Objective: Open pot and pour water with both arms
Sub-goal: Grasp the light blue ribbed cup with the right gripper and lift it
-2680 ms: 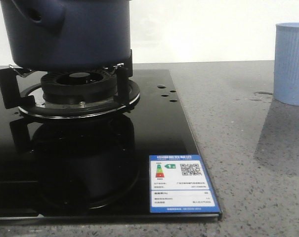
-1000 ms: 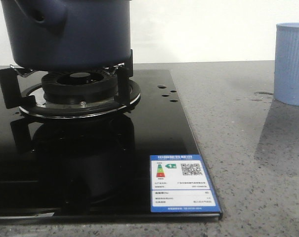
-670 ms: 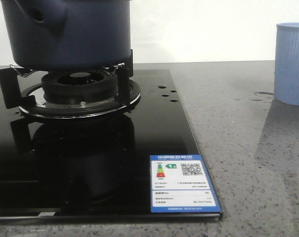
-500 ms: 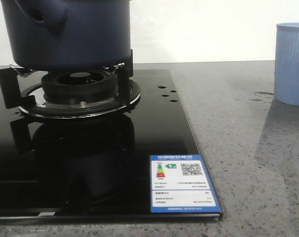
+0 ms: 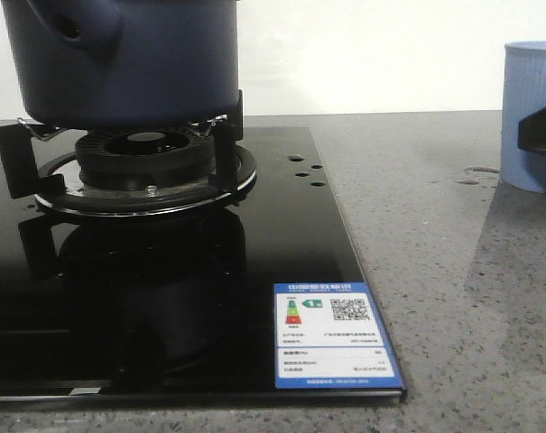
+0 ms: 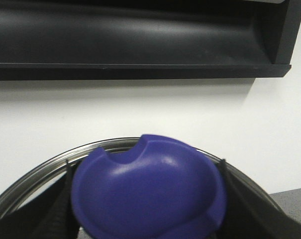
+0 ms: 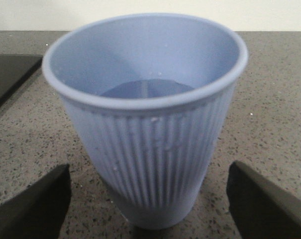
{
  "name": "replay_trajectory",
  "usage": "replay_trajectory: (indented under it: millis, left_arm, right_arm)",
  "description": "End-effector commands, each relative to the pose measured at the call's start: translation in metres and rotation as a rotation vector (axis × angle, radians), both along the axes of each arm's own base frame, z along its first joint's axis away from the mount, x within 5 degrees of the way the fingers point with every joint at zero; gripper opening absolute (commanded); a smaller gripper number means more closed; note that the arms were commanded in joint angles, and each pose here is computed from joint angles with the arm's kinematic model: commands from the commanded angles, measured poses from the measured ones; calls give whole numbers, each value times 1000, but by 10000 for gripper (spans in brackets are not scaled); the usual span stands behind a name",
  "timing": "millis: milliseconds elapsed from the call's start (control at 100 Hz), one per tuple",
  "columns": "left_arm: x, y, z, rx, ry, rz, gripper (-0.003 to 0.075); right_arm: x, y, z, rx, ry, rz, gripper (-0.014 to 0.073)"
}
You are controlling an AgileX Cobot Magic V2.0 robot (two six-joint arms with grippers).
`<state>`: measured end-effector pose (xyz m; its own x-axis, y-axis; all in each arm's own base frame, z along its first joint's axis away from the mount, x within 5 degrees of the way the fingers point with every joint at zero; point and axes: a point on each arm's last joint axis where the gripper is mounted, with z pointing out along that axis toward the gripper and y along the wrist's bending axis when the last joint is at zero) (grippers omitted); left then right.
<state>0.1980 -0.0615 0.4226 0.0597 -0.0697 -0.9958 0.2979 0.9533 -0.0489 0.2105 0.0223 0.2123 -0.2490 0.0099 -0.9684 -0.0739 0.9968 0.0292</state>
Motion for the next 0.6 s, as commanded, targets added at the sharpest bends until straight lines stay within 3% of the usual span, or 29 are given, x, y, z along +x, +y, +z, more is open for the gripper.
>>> replay_trajectory:
  millis: [0, 480, 590]
  left_arm:
    - [-8, 7, 25, -48, -142, 48, 360]
    - [-8, 8, 26, -51, -148, 50, 360]
    - [-8, 8, 26, -51, -148, 50, 360]
  right_arm:
    - [10, 1, 19, 3, -130, 7, 578]
    - [29, 4, 15, -4, -155, 12, 575]
    - [29, 4, 16, -3, -168, 12, 505]
